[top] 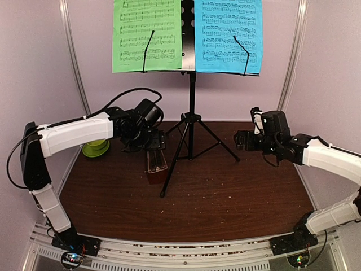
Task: Set up the instrument practice props
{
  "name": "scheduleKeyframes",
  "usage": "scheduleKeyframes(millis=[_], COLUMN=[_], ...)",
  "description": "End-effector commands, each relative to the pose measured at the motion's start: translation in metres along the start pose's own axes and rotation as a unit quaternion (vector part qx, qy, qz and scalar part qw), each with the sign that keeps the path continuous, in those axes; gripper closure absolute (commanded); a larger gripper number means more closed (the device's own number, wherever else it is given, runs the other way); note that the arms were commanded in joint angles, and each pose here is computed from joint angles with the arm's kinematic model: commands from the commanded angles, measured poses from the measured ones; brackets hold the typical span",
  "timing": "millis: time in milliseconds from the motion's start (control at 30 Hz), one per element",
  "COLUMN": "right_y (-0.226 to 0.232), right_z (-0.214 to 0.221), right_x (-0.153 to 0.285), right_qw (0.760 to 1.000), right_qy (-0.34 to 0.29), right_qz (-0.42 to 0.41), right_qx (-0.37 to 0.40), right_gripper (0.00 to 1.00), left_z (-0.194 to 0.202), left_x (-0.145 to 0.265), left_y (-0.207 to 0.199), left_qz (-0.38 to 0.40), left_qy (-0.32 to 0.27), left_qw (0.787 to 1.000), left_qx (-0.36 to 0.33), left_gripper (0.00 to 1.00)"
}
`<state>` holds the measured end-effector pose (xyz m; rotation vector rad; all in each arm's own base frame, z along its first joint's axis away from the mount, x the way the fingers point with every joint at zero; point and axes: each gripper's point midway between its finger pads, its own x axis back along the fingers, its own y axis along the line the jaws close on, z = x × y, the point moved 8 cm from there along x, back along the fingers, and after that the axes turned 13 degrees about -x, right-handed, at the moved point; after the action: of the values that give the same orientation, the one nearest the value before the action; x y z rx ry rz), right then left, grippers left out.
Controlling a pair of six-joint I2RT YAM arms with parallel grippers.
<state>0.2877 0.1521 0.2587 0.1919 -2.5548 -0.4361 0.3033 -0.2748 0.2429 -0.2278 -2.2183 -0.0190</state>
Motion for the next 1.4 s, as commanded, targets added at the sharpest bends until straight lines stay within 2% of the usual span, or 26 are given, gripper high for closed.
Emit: scheduleKeyframes(millis=[0,200,433,600,800,933,1100,1233,1367], right_y=[-0.006,0.000,0.013,0.014,0.016,0.016,0.012,0.009,0.006], right_z=[0.001,0.001,-0.003,-0.004,-0.005,-0.004,0.002,0.008,0.012], right_x=[0.007,0.010,0.007,0.010,0.010,0.011,0.014,0.015,0.017], right_qw=[1.000,1.000,0.997,0.997,0.997,0.996,0.996,0.996,0.996], right_qy=[-0.002,0.006,0.015,0.015,0.016,0.019,0.023,0.029,0.032], right_qz=[0.014,-0.018,-0.061,-0.067,-0.073,-0.076,-0.079,-0.080,-0.076], right_qx=[-0.014,-0.020,-0.039,-0.040,-0.035,-0.035,-0.037,-0.039,-0.039], right_gripper=[0.00,0.00,0.00,0.00,0.00,0.00,0.00,0.00,0.00], left_z=[0.006,0.013,0.015,0.008,0.008,0.007,0.007,0.004,0.000], left_x=[-0.001,0.000,0.015,0.047,0.081,0.110,0.149,0.156,0.155], left_y=[0.010,0.018,0.034,0.047,0.050,0.033,-0.005,-0.037,-0.074], left_qz=[-0.044,-0.064,-0.088,-0.092,-0.055,-0.004,0.076,0.142,0.164], left_qy=[0.017,0.027,0.012,-0.018,-0.042,-0.065,-0.101,-0.127,-0.149], left_qw=[0.999,0.997,0.996,0.996,0.997,0.995,0.980,0.967,0.952], left_qx=[0.022,0.016,0.014,-0.003,-0.028,-0.079,-0.152,-0.169,-0.212], left_gripper=[0.20,0.33,0.51,0.57,0.70,0.74,0.75,0.76,0.77])
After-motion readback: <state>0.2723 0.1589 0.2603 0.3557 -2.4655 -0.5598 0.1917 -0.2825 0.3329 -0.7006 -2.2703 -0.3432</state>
